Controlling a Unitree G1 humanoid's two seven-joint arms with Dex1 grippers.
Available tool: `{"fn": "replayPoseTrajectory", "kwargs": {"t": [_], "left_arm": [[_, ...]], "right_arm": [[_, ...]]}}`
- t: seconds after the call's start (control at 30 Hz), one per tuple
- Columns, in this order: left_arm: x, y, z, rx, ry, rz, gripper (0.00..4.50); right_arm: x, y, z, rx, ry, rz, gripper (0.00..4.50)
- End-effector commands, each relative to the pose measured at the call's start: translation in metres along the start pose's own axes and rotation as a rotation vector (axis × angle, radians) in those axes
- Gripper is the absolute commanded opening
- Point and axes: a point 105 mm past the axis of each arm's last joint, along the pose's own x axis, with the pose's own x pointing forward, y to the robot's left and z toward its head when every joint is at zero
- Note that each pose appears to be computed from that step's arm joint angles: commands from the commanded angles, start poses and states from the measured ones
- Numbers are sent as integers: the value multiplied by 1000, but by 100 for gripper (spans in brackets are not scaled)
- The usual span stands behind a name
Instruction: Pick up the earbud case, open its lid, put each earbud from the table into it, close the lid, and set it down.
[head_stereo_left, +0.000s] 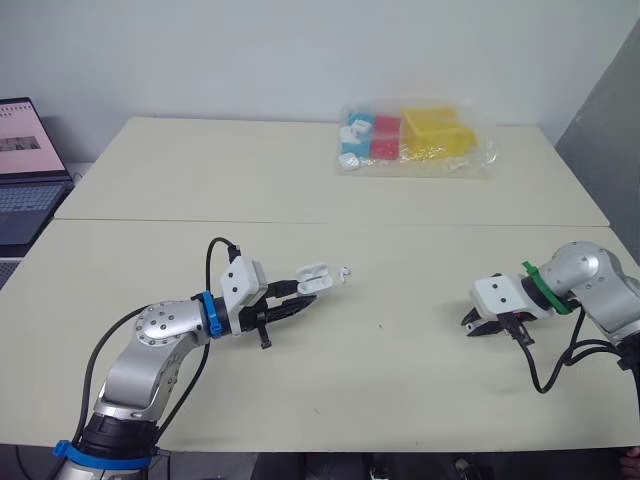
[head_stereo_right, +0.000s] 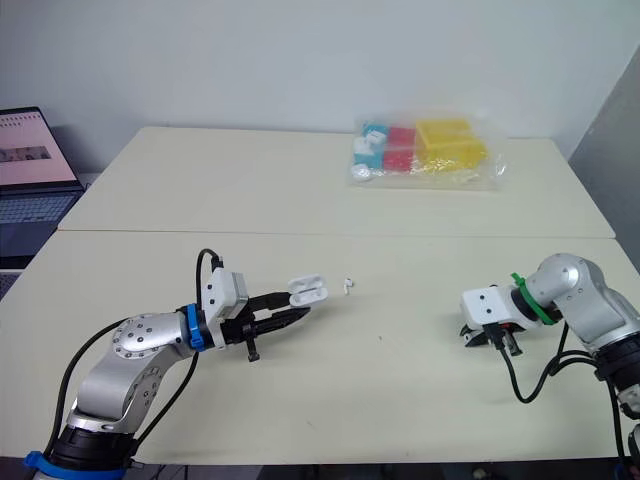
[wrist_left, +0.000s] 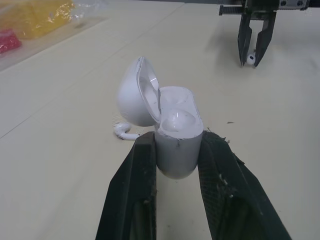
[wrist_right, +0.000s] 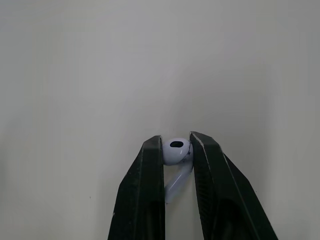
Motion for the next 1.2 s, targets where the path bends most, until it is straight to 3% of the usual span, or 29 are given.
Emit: {"fn": "replayPoseTrajectory", "kwargs": {"t": [0.03, 0.3, 0.5, 0.63, 0.83, 1.2], "left_arm": [[-2, -1, 11, 34, -27, 2, 78], [-1, -2, 11, 32, -27, 1, 78], [0, 1, 11, 33, -30, 7, 78], [0, 1, 10, 32, -29, 11, 78], [3, 0, 11, 31, -37, 11, 78], [10, -5, 9, 44, -45, -19, 78]], "right_arm": [[-1, -1, -4, 15, 13, 11, 76], [-3, -3, -10, -33, 16, -33, 353], [-33, 0, -1, 12, -27, -96, 358], [-39, 0, 3, 68, 31, -172, 358], [-31, -4, 20, 280, 63, -233, 358], [-9, -17, 25, 300, 188, -198, 358]]}}
